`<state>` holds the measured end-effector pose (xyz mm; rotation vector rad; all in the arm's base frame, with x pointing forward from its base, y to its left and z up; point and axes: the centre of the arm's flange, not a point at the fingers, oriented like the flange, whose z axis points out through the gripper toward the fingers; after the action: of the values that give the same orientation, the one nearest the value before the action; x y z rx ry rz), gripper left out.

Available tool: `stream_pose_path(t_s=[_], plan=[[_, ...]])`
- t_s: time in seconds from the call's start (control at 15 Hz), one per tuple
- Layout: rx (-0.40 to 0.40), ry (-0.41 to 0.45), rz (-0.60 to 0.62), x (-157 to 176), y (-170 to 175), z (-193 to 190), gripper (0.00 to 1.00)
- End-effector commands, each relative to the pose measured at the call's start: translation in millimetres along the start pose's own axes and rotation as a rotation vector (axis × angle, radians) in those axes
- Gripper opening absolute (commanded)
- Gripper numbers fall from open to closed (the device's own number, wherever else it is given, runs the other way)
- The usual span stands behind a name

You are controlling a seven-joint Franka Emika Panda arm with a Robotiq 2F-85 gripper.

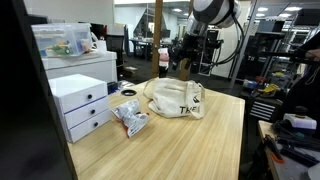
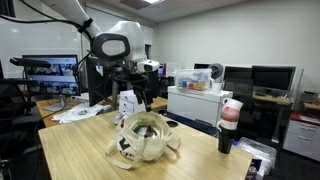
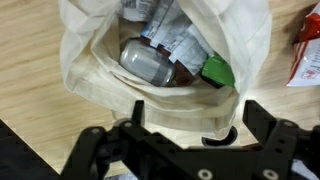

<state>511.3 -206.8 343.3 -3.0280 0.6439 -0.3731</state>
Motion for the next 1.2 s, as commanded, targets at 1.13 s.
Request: stream_pose_path(t_s=[1.13], plan=[[-0.1, -0.038, -0.082, 2, -5, 88, 1.0]])
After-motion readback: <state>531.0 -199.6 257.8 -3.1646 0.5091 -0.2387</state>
